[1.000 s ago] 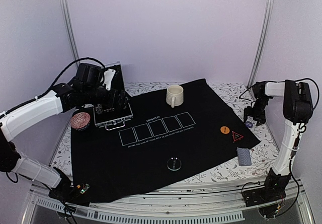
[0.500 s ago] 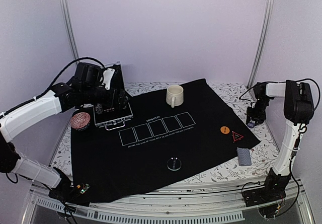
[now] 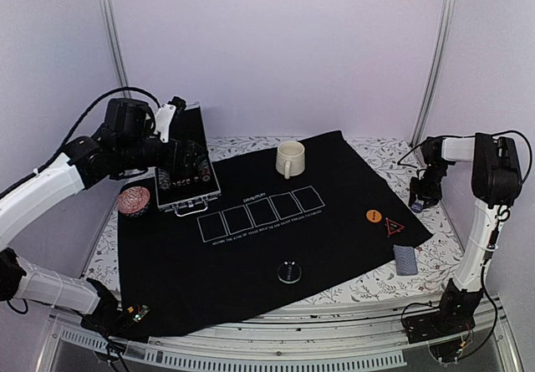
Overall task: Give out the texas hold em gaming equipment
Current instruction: Pick up the small blind button from the center of the board, then place the small blind button on the poker table mat.
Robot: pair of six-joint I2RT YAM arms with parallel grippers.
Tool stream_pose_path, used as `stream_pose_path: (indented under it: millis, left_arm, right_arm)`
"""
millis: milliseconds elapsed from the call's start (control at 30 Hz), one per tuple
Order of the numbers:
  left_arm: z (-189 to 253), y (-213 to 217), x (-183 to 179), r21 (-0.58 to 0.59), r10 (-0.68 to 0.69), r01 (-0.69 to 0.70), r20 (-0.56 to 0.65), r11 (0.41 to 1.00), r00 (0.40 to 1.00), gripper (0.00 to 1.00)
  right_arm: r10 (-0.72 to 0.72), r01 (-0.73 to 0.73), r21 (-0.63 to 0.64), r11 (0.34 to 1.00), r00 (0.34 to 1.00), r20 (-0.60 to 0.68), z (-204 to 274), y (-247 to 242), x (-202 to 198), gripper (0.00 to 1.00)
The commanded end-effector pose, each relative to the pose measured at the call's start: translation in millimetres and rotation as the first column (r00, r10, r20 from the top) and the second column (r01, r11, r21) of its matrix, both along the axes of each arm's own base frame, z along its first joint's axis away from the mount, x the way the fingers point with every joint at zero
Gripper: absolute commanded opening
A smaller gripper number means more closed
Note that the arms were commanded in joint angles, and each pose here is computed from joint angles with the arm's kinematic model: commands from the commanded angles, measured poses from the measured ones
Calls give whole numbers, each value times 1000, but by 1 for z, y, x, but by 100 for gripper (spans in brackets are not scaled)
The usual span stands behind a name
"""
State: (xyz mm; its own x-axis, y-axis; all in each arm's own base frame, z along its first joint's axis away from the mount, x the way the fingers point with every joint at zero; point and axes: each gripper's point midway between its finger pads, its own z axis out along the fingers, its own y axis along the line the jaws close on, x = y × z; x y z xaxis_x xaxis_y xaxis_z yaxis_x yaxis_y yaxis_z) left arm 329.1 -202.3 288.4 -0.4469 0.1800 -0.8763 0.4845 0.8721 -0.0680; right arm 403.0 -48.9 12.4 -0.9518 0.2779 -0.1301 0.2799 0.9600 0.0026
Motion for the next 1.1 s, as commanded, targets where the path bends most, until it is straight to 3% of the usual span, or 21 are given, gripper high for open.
stream_pose_path:
  millis: [0,67,167,867,1067]
  left_arm:
    - [5,8,1,16,17,-18,13,1000,1000,98]
    - [5,8,0,17,17,-17,15,1000,1000,98]
    - [5,10,1,20,22,-22,18,1000,1000,98]
    - [2,12,-1,27,24,-24,16,999,1000,98]
    - [0,11,-1,26,26,-26,11,999,1000,98]
  right_arm:
    - [-13,18,50,999,995,-97,-20,10,-26,46]
    - [-14,19,47,999,995,-99,-20,10,-26,39]
    - [-16,19,40,999,996,-82,-14,9,-22,36]
    - [13,-11,-45,999,999,40,38,19,21,36]
    - [178,-182,20,983,977,113,54,90,50,36]
